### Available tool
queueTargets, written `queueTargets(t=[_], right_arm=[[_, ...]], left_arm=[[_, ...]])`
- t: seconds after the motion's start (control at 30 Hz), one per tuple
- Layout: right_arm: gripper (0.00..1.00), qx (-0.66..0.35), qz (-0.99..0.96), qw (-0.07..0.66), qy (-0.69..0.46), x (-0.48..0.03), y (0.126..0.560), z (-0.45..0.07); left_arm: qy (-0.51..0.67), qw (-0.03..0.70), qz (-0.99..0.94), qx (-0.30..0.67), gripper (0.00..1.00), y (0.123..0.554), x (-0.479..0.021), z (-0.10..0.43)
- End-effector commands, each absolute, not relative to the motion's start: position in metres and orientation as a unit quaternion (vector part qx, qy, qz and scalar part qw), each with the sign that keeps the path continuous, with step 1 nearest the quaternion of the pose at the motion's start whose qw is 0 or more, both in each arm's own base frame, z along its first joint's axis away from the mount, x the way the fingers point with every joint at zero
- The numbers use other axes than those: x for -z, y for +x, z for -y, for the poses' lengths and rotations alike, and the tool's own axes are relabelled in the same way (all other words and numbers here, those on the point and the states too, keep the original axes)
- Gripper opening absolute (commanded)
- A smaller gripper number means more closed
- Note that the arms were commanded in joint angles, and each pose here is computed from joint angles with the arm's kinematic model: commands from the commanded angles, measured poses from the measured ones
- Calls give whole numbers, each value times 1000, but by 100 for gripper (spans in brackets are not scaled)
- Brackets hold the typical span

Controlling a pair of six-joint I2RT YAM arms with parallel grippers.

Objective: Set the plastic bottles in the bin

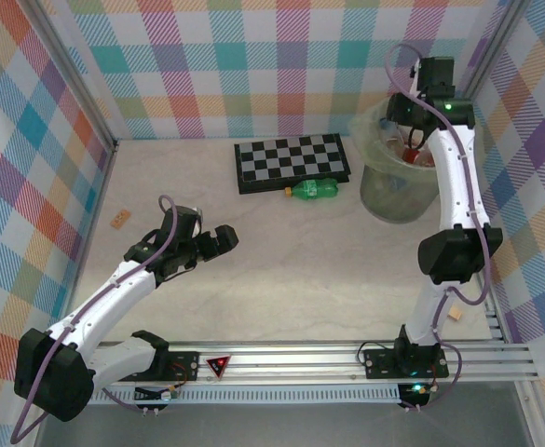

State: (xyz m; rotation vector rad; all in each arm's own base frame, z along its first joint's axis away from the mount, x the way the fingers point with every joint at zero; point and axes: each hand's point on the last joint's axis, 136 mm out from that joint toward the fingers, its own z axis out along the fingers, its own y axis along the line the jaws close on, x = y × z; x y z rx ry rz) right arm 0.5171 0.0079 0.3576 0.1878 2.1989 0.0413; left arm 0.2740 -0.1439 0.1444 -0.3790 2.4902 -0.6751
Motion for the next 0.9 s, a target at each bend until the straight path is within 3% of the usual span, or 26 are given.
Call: queueTargets(t=[0.0,0.5,0.67,0.87], right_arm=[[52,-26,-887,455,67,-373,507,-10],[57,-66,-887,458,-4,-386,471,-65],[59,-93,-882,460,-44,-389,453,-111],[70,-184,-887,419,-67,-353,429,-177]], left_arm=[[-148,268,-918,252,100,275,-146,141],[-144,266,-920,251,100,279,-147,143],[-144,267,-920,250,100,279,-147,143],[-146,264,-919,254,100,282,-144,146]])
